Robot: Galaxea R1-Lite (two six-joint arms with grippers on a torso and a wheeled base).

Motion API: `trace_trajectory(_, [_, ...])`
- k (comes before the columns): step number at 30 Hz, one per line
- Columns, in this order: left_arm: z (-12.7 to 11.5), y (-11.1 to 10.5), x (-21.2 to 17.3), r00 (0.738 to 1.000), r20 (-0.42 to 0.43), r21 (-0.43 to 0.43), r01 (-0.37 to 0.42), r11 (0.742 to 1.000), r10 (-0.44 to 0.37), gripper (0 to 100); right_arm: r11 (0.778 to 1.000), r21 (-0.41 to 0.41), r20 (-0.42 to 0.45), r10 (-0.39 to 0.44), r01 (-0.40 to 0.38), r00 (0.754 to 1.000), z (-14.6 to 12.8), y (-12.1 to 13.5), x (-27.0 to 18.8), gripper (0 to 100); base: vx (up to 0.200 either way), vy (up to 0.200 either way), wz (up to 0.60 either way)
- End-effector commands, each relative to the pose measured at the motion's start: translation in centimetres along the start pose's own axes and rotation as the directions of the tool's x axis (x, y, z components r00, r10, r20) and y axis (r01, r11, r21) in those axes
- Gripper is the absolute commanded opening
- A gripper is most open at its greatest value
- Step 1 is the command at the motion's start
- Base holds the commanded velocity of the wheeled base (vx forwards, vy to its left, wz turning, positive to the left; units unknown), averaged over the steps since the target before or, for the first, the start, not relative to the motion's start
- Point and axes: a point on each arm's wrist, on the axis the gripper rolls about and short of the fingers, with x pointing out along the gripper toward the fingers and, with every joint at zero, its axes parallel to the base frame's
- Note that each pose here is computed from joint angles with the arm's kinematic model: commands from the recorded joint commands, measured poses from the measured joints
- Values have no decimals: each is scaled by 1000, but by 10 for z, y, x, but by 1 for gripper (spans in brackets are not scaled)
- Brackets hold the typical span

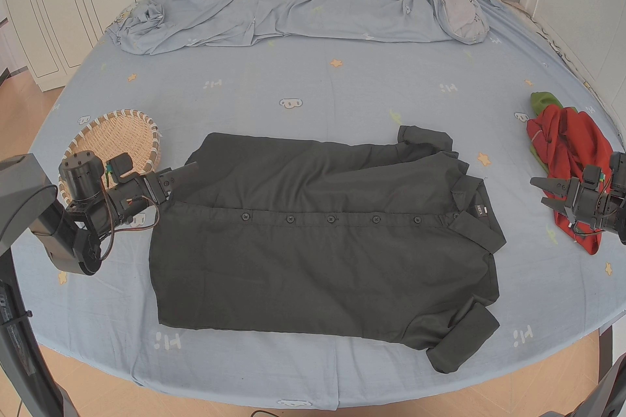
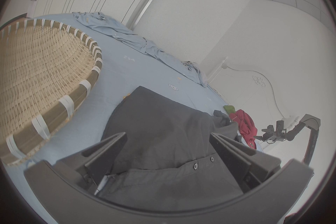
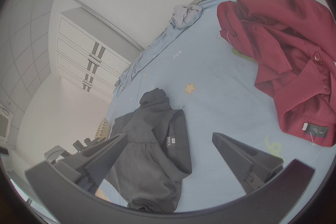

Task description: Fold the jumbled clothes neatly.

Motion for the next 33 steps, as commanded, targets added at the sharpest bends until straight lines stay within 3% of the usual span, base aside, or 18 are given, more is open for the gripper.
trace_trajectory(1, [19,-14,-6,998,49,39,24,999,-25,100,1000,5,-7,1,-1,1000,-2,-1,2,100,0,0,0])
trace_trajectory(7, [25,-37,-12,996,50,19,70,997,-71,100,1000,22,-26,3,-2,1000,-6,-3,5,100,0,0,0])
trace_trajectory(8, [26,-49,-14,994,45,-19,97,995,-96,100,999,39,-46,7,-5,999,-10,-7,11,100,0,0,0])
trace_trajectory(14, [7,-70,-21,987,-32,-95,157,983,-160,100,994,82,-109,75,-66,991,-24,-9,19,100,0,0,0])
trace_trajectory(15, [-4,-74,-23,980,-75,-123,175,977,-185,100,994,76,-112,92,-84,989,-23,-7,22,100,0,0,0])
trace_trajectory(23, [-54,-78,-21,950,-228,-235,158,959,-213,100,984,57,-95,174,-169,980,12,-6,76,100,0,0,0])
trace_trajectory(28, [-71,-76,-29,938,-282,-279,122,953,-203,100,973,40,-62,229,-227,971,37,-5,117,100,0,0,0])
trace_trajectory(33, [-82,-76,-37,926,-318,-303,103,947,-203,100,962,39,-64,274,-272,960,42,-13,161,100,0,0,0])
